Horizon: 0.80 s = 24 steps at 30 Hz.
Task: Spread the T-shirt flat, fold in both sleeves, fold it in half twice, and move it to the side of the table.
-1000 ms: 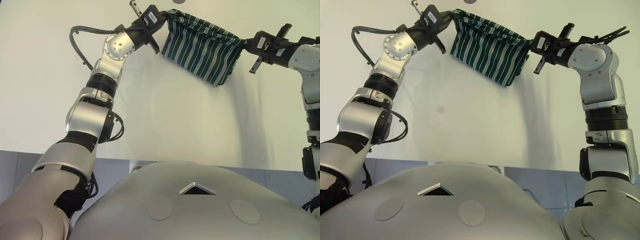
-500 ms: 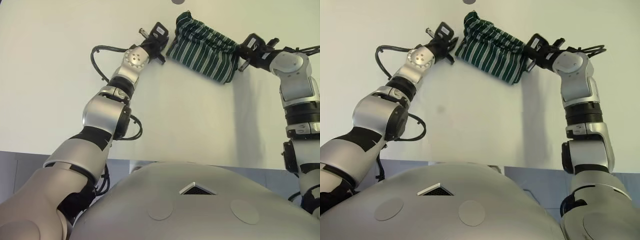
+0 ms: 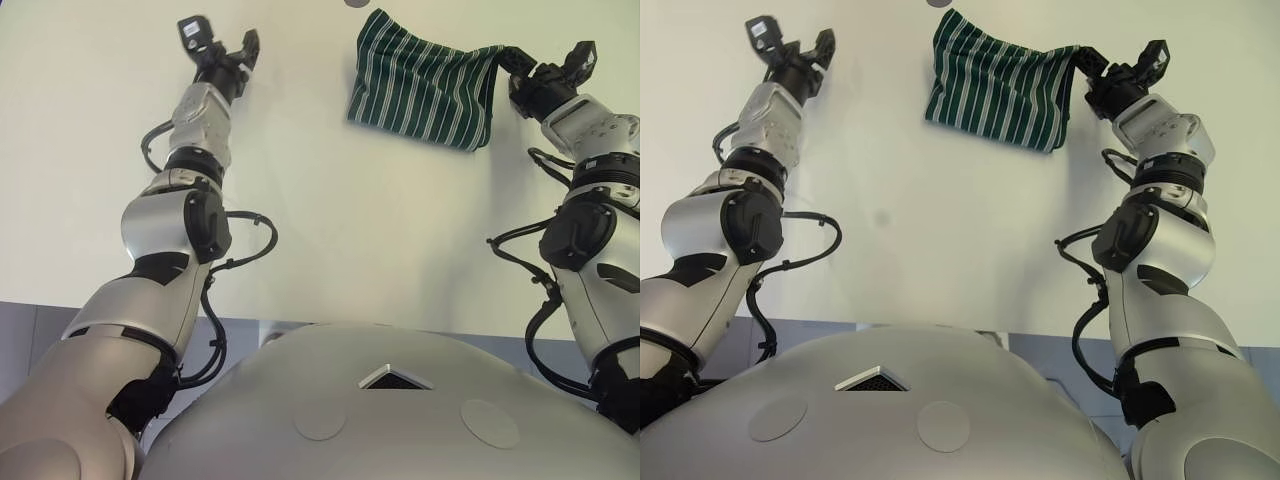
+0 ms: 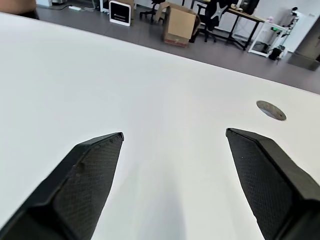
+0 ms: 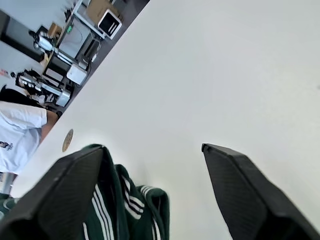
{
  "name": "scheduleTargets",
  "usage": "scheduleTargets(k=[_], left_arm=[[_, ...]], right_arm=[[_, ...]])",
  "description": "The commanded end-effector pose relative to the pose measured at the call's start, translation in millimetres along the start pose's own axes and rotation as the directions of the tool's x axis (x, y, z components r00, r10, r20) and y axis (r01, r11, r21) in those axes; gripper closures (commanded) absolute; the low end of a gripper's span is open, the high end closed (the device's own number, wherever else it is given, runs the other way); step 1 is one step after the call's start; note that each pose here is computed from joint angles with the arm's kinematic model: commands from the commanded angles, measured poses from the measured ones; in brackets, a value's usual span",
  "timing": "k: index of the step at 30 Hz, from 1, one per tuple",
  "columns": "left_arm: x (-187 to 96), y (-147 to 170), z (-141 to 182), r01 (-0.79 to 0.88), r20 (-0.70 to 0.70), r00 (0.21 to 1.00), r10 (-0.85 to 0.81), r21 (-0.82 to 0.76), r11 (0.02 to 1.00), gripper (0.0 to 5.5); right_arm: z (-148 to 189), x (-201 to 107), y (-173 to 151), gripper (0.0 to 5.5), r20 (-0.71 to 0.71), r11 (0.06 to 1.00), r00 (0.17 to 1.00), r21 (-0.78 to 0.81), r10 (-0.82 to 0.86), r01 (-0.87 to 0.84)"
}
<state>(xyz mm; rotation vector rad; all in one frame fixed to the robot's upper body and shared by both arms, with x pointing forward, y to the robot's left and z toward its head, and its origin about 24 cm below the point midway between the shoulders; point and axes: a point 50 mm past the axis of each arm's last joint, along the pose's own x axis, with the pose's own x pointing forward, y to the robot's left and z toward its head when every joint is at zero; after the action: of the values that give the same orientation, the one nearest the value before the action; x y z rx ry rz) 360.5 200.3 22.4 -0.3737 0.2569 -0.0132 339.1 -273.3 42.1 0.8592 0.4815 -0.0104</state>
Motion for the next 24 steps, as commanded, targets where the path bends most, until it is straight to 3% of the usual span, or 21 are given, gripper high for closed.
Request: scheduleTargets(k=[1,3,5,7,9,13,15,16,20,24], left_arm=[[-13,38,6,-0.104,0.030,0.994,0.108,-0.110,0.988,0.90],[-18,47,7,-0.129,0.031,0.991,0.132,-0.090,0.988,0.56],[-20,54,10,-0.140,0.043,0.989,0.143,-0.067,0.988,0.25],[-21,55,16,-0.128,0.071,0.989,0.130,-0.041,0.991,0.10],[-22,55,22,-0.105,0.113,0.988,0.109,-0.035,0.994,0.10],[-25,54,33,-0.059,0.205,0.977,0.067,-0.045,0.997,0.10],[-26,51,36,-0.027,0.233,0.972,0.034,-0.034,0.999,0.10],[-26,49,37,-0.013,0.242,0.970,0.018,-0.025,1.000,0.10],[-24,41,37,0.009,0.238,0.971,-0.010,0.005,1.000,0.10],[-24,40,34,0.010,0.227,0.974,-0.011,0.009,1.000,0.10]], right_arm=[[3,-9,-3,1.11,-0.071,0.986,0.997,-0.165,0.004,-0.016],[23,-17,13,0.73,0.024,0.915,0.997,-0.398,0.077,-0.061],[40,-24,57,0.37,0.123,0.798,0.953,-0.583,0.277,-0.157],[20,-30,106,0.13,0.038,0.546,0.877,-0.795,0.478,-0.263],[-10,-31,129,0.13,-0.081,0.331,0.833,-0.893,0.548,-0.305],[-59,-12,123,0.13,-0.292,0.057,0.839,-0.933,0.459,-0.355],[-70,1,106,0.13,-0.328,-0.017,0.873,-0.938,0.361,-0.345],[-76,7,96,0.13,-0.346,-0.014,0.884,-0.933,0.314,-0.360],[-86,27,41,0.13,-0.264,0.217,0.960,-0.935,0.096,-0.279],[-78,18,-25,0.13,-0.022,0.518,0.967,-0.848,-0.254,0.117]])
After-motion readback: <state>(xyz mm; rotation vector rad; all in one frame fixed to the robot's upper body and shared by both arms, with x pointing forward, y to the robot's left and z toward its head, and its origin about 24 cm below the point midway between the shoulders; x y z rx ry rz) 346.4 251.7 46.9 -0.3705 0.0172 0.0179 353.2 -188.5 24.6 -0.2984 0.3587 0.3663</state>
